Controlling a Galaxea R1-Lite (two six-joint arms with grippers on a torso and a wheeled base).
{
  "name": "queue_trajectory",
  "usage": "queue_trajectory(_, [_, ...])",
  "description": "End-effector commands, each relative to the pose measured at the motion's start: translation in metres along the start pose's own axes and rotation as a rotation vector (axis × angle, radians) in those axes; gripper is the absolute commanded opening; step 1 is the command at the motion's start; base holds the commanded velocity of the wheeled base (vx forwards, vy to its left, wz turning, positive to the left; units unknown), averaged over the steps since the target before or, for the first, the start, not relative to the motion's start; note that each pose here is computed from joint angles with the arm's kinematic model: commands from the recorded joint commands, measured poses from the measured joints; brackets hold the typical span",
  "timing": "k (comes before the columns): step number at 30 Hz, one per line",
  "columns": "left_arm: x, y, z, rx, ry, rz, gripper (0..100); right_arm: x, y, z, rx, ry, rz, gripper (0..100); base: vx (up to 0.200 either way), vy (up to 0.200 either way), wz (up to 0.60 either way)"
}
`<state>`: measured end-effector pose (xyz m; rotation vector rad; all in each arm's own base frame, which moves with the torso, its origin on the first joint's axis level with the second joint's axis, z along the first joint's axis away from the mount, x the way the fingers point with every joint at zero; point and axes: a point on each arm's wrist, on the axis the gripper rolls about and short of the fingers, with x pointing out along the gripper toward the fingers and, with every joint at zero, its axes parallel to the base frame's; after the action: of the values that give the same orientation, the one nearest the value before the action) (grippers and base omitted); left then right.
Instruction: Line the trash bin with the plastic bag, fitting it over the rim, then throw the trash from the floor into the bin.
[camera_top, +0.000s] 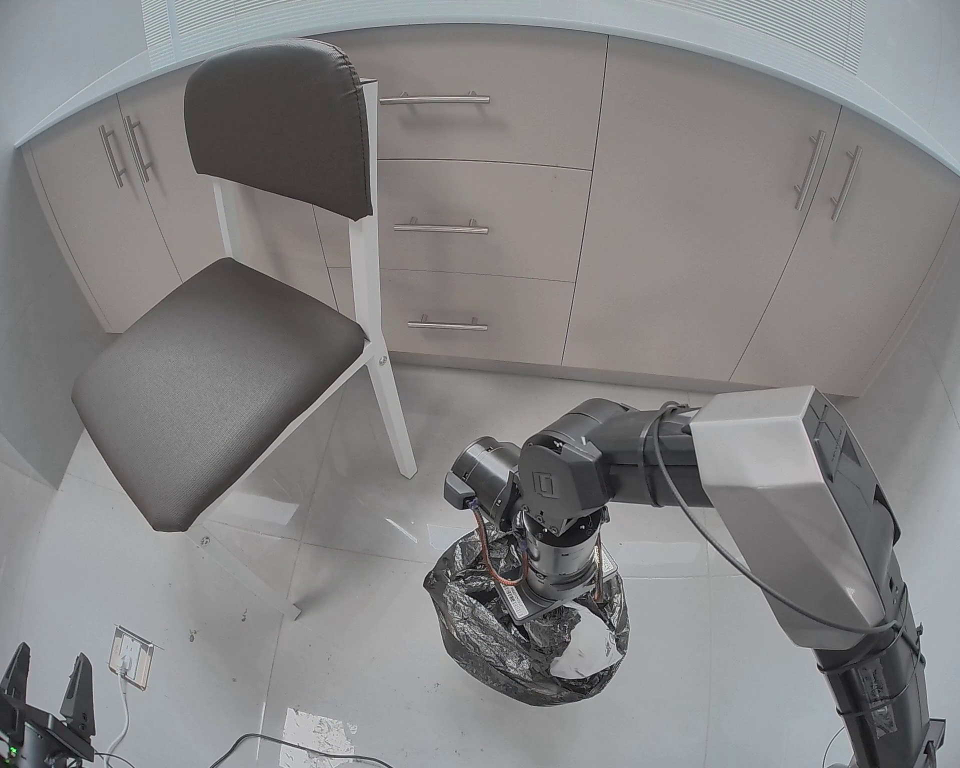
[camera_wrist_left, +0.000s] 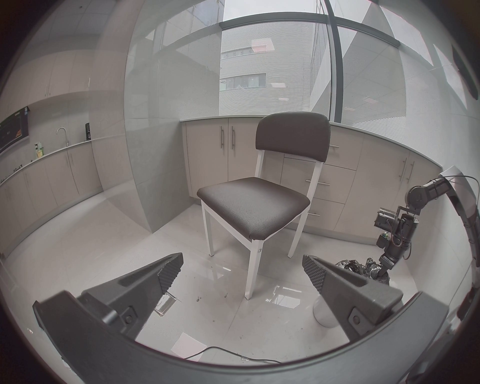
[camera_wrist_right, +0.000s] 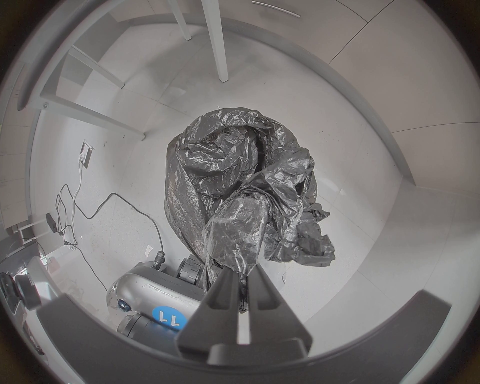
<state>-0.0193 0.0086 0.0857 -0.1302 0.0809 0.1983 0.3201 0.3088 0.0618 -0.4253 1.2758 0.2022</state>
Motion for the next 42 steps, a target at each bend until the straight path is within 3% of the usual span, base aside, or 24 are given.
queue_trajectory(1, [0.001, 0.000, 0.000, 0.019, 0.010, -0.019, 100, 0.001, 0.000, 0.000, -0.002, 0.000, 0.000, 0, 0.000, 0.000, 0.00])
queue_trajectory(5, [0.002, 0.001, 0.000, 0.045, 0.020, -0.068, 100, 0.003, 0.001, 0.000, 0.001, 0.001, -0.001, 0, 0.000, 0.000, 0.00])
queue_trajectory(10, [0.002, -0.002, -0.002, 0.055, 0.007, 0.011, 100, 0.010, 0.001, 0.000, 0.001, 0.018, -0.006, 0, 0.000, 0.000, 0.00])
queue_trajectory(18, [0.000, -0.003, -0.002, 0.059, -0.015, 0.055, 100, 0.015, 0.001, 0.000, 0.003, 0.025, -0.006, 0, 0.000, 0.000, 0.00])
queue_trajectory(22, [-0.005, -0.002, -0.004, 0.037, -0.082, 0.049, 100, 0.015, 0.006, 0.006, 0.014, -0.041, 0.016, 0, 0.000, 0.000, 0.00])
queue_trajectory(27, [-0.006, -0.002, -0.004, -0.004, -0.089, 0.043, 100, 0.011, 0.012, 0.015, 0.012, -0.139, 0.046, 0, 0.000, 0.000, 0.00])
queue_trajectory(42, [-0.006, -0.002, -0.004, -0.022, -0.098, 0.041, 100, 0.013, 0.007, 0.017, 0.011, -0.152, 0.013, 0, 0.000, 0.000, 0.00])
